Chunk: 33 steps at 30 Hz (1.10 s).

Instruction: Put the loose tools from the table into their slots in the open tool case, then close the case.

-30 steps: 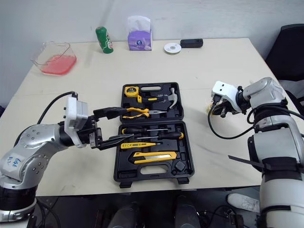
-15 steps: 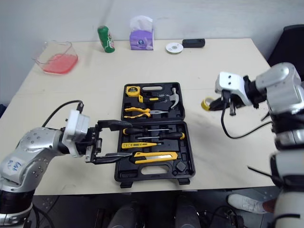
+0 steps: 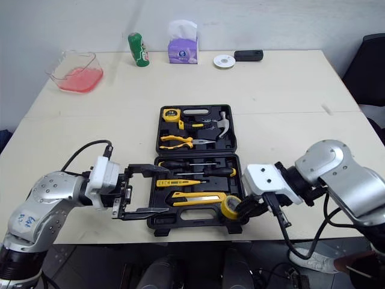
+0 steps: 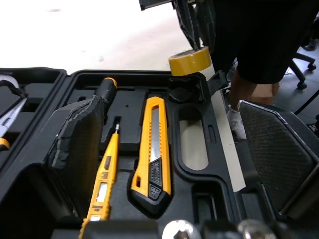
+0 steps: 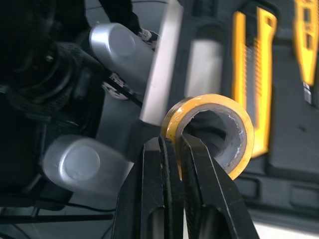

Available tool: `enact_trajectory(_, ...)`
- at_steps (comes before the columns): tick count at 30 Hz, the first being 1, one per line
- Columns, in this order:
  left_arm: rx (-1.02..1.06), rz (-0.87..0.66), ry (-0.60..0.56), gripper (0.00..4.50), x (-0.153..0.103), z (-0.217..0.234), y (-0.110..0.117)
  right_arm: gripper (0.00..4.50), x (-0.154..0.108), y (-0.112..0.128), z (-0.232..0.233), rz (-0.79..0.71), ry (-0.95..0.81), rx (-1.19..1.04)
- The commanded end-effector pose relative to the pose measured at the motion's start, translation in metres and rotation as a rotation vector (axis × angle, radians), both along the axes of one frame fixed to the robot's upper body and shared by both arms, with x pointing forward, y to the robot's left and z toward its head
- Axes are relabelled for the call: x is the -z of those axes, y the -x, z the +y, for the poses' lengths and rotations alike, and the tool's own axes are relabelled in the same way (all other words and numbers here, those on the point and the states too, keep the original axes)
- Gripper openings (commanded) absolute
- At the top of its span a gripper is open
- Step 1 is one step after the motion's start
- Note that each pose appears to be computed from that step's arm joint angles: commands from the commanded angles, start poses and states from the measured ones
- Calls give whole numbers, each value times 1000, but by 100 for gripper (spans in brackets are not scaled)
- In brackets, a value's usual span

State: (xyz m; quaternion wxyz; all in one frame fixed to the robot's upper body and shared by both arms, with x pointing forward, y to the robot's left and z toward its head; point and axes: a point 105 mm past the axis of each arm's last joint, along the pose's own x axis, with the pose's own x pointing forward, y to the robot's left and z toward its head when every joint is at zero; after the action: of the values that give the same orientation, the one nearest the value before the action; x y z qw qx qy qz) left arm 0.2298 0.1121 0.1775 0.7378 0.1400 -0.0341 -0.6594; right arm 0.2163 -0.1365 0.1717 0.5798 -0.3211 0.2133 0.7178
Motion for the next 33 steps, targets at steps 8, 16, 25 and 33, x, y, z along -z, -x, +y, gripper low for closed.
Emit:
enact_trajectory(8,27,-2,-4,450,-6,-2,7,5,23,-16,-1,-112,58,28)
enact_trajectory(16,21,11,-18,450,-6,1,6,5,37,-13,-5,-87,129,36)
enact_trajectory(25,13,-1,-23,450,-6,0,6,85,42,-11,-2,-75,139,40)
enact_trajectory(33,6,18,-53,450,-3,8,6,305,10,3,-2,48,45,43)
